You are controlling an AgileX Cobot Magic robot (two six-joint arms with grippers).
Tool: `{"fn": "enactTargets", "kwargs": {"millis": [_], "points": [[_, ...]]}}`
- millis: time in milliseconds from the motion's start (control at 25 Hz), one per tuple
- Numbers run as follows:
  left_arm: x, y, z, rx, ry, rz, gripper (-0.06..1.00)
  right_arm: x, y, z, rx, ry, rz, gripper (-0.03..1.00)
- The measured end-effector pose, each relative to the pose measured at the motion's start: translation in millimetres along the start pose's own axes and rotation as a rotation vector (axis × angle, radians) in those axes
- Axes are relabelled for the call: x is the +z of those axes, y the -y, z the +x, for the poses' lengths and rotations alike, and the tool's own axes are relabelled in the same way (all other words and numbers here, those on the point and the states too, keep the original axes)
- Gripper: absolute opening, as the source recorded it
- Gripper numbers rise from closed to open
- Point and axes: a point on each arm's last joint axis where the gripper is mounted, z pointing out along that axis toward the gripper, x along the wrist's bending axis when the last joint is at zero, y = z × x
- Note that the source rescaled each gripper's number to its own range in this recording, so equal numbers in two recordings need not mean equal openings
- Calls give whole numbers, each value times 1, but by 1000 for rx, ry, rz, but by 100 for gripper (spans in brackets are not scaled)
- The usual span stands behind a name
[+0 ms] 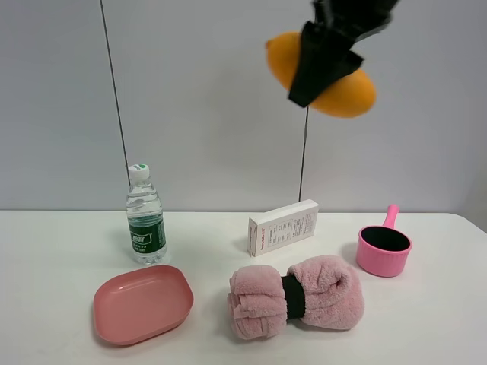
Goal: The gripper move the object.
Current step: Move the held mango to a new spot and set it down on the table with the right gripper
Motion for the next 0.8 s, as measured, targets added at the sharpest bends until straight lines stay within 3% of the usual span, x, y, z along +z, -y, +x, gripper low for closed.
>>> {"fn": "enactTargets", "kwargs": {"millis": [120,280,520,800], "points": [[0,0,0,0,0,0,100,40,-28,20,-190,-40,-34,1],[0,0,0,0,0,0,100,100,-47,52,-308,-94,-50,1],[0,0,0,0,0,0,100,168,-60,98,-399,-146,-71,1],[0,0,0,0,0,0,100,215,-58,122,-416,-147,-100,1]]}}
